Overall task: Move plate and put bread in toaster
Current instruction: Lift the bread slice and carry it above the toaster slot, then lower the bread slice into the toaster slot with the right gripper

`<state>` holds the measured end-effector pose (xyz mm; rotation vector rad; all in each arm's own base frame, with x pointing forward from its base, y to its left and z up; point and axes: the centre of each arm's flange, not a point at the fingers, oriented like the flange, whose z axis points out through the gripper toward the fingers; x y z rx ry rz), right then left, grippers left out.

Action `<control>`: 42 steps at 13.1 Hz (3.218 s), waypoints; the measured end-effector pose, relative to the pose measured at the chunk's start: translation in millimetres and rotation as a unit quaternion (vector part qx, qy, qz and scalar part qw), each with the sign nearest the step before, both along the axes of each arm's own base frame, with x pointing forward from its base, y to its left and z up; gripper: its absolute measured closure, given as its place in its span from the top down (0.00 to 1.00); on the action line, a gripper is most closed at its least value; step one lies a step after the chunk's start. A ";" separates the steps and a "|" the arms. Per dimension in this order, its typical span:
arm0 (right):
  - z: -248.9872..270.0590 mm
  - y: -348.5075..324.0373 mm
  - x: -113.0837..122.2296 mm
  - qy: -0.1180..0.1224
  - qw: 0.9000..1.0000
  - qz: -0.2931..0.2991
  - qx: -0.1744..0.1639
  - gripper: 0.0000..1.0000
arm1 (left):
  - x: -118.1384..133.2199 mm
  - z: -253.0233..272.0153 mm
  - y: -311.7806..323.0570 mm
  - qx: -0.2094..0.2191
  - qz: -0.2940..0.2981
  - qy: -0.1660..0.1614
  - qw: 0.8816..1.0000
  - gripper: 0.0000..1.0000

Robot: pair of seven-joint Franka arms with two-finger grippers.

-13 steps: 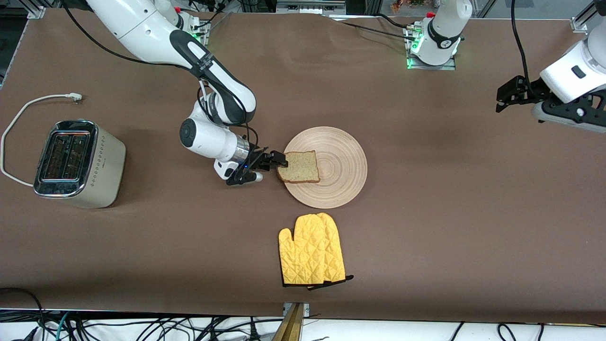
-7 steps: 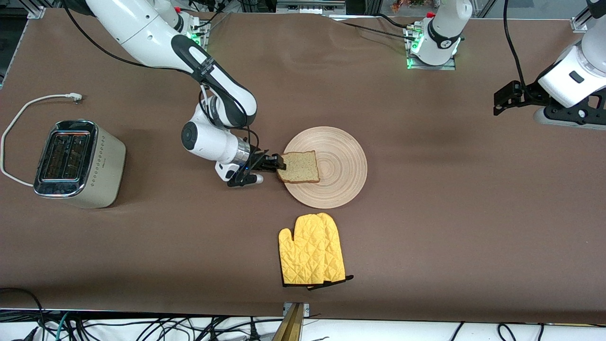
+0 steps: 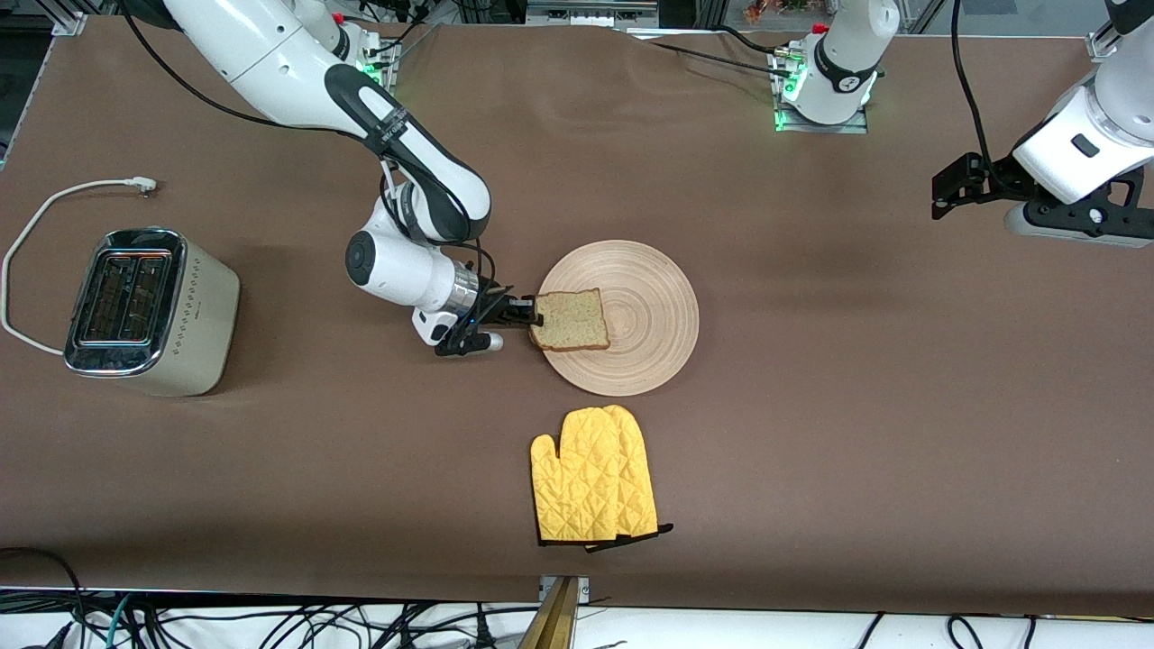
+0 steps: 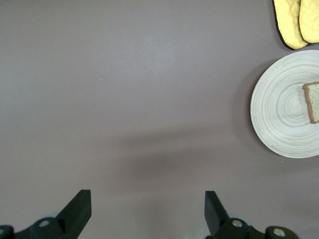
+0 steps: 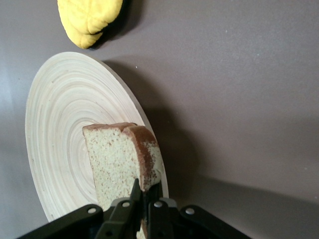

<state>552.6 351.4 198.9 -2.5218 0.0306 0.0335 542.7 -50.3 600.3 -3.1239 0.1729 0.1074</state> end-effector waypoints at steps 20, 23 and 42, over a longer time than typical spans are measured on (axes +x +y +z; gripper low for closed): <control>283.2 -385.5 85.4 0.054 0.947 0.174 -0.265 0.07 | 3.6 2.1 -21.2 -0.002 -0.017 -0.006 1.000 1.00; 290.0 -452.9 76.7 0.070 0.933 0.160 -0.314 0.07 | 3.7 2.2 -21.1 -0.002 -0.017 -0.007 1.000 1.00; 289.8 -456.4 92.3 0.113 0.869 0.083 -0.475 0.07 | 3.8 2.2 -20.7 -0.002 -0.017 -0.007 1.000 1.00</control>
